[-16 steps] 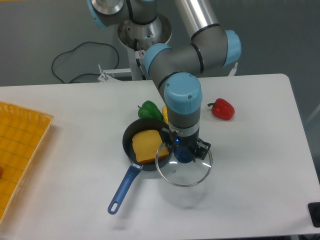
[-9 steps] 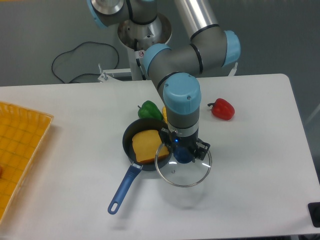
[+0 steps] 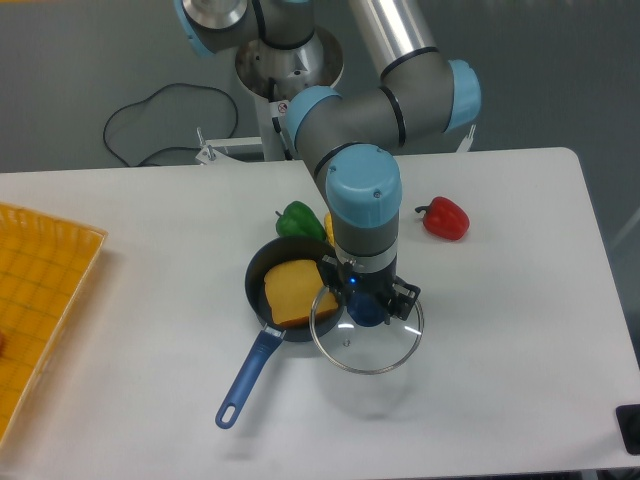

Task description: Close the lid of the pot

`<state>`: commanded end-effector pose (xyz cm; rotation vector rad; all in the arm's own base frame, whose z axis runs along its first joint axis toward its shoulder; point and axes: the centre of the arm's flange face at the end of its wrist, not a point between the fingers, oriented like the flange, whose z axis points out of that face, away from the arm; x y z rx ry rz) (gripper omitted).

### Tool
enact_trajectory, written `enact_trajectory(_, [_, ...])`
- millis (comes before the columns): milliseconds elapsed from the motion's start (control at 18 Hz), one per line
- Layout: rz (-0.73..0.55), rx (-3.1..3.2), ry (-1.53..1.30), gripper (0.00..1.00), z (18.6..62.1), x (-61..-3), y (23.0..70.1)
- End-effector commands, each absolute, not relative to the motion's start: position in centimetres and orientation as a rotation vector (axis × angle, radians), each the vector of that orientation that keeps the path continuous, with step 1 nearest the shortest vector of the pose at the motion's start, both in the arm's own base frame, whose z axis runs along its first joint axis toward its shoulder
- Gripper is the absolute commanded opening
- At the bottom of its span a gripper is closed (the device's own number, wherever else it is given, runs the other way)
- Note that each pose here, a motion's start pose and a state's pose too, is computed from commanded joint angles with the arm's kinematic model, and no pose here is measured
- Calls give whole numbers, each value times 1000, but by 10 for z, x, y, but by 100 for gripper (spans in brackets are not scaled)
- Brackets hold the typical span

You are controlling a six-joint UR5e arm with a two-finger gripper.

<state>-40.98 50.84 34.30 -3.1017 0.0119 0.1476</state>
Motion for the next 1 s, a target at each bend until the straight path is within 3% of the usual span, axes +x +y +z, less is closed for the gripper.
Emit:
enact_trajectory(667, [133,-3106,-26,56,354,-390,511])
enact_trajectory(1000, [91,-3131,-18,56,337,-365,499])
